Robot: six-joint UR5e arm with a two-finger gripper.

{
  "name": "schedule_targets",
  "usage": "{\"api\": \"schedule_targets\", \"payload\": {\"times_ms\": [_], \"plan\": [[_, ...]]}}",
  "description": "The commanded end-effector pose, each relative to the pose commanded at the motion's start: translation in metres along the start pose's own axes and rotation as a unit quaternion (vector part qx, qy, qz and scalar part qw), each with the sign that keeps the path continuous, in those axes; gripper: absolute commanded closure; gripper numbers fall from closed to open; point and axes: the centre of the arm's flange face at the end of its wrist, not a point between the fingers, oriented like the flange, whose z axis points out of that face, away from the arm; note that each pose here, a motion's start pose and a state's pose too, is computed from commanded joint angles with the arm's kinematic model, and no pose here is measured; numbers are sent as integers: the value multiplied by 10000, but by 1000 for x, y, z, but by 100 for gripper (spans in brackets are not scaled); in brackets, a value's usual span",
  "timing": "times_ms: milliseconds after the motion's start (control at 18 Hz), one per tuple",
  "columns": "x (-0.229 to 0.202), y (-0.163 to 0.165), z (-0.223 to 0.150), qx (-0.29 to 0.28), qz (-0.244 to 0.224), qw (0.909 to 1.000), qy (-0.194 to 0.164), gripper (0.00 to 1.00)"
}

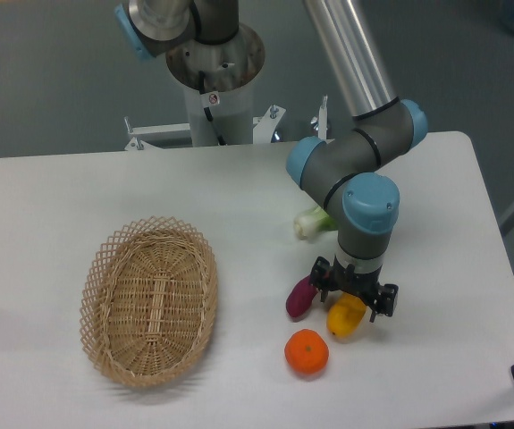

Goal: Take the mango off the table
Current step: 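Close the gripper fingers around the yellow mango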

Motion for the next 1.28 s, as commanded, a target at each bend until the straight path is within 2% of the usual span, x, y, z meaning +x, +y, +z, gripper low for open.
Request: {"api": "schedule_targets", "payload": {"times_ms": [111, 167, 389, 611, 778, 1111, 1278], "plan": [[0, 0, -1, -3, 16, 10000, -10, 33], [-1, 0, -2, 7, 24, 10000, -13, 40], [-2, -2, -6, 30, 42, 10000, -53, 52], [-4, -3, -13, 59, 69, 9999, -107, 52], [-8, -4, -34, 137, 73, 9995, -258, 52], [-22, -2, -103, 335, 74, 9972, -662, 52], [-14, -3, -135, 238, 183, 9984, -480, 51]]}}
